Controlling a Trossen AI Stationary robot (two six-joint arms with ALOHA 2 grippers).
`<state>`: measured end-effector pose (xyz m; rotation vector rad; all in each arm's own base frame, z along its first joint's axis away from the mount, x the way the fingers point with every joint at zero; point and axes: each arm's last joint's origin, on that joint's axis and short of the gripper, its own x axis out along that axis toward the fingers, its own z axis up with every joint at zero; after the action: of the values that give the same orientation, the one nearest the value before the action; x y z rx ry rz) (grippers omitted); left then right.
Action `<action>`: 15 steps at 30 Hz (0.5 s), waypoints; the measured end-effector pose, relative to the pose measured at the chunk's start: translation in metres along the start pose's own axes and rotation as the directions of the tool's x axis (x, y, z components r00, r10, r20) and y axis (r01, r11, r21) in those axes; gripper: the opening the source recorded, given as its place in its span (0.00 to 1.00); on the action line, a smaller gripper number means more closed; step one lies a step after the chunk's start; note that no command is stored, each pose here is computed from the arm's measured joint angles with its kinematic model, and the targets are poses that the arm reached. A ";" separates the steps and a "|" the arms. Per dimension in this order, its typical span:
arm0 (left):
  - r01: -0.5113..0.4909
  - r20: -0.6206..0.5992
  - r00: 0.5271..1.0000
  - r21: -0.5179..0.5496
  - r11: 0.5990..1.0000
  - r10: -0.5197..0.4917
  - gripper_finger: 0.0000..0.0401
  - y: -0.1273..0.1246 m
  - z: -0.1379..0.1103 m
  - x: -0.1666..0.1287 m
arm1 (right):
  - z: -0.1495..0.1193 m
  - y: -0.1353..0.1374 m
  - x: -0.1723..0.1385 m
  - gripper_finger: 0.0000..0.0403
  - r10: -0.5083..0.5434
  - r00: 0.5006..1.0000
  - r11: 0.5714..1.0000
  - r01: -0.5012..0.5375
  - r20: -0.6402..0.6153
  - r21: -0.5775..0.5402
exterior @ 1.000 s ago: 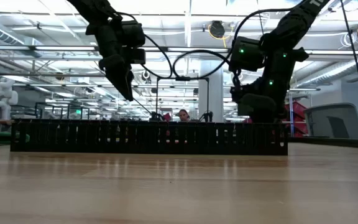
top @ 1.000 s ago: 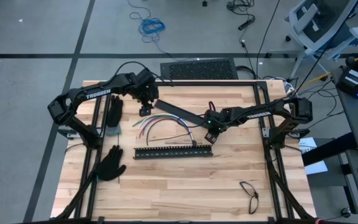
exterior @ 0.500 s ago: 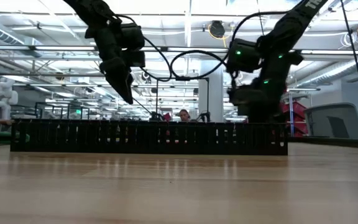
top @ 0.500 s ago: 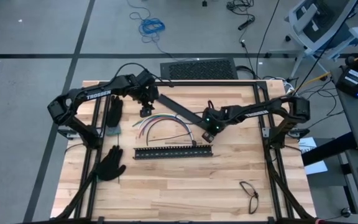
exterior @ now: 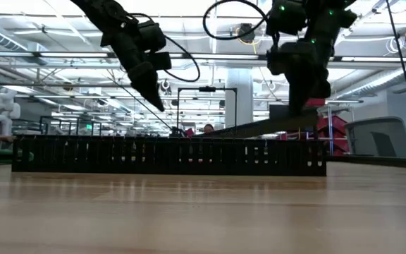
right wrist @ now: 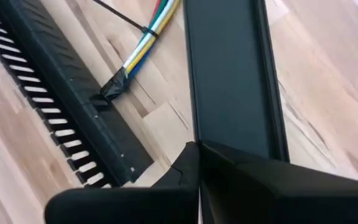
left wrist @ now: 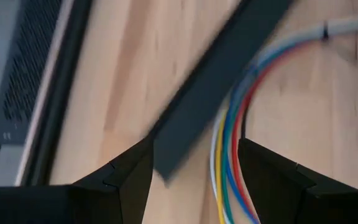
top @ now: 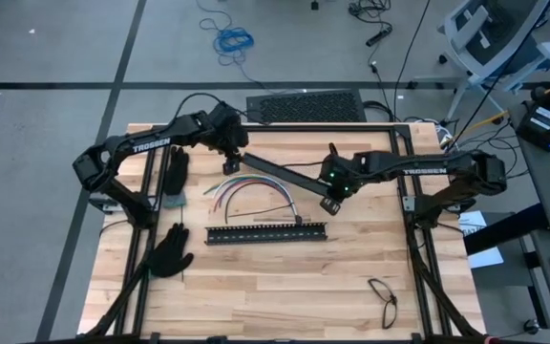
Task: Ziptie cables
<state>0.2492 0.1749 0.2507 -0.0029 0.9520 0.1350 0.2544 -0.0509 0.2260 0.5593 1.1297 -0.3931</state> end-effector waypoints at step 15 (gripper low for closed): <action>-0.098 -0.112 0.985 0.239 0.966 0.128 0.58 -0.045 -0.015 0.043 | 0.022 0.006 -0.024 0.00 0.025 0.995 0.998 -0.019 0.093 -0.061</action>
<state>0.2673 0.1338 0.2047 0.2624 1.0911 0.1291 0.2649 -0.0593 0.2564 0.4956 1.0414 -0.3618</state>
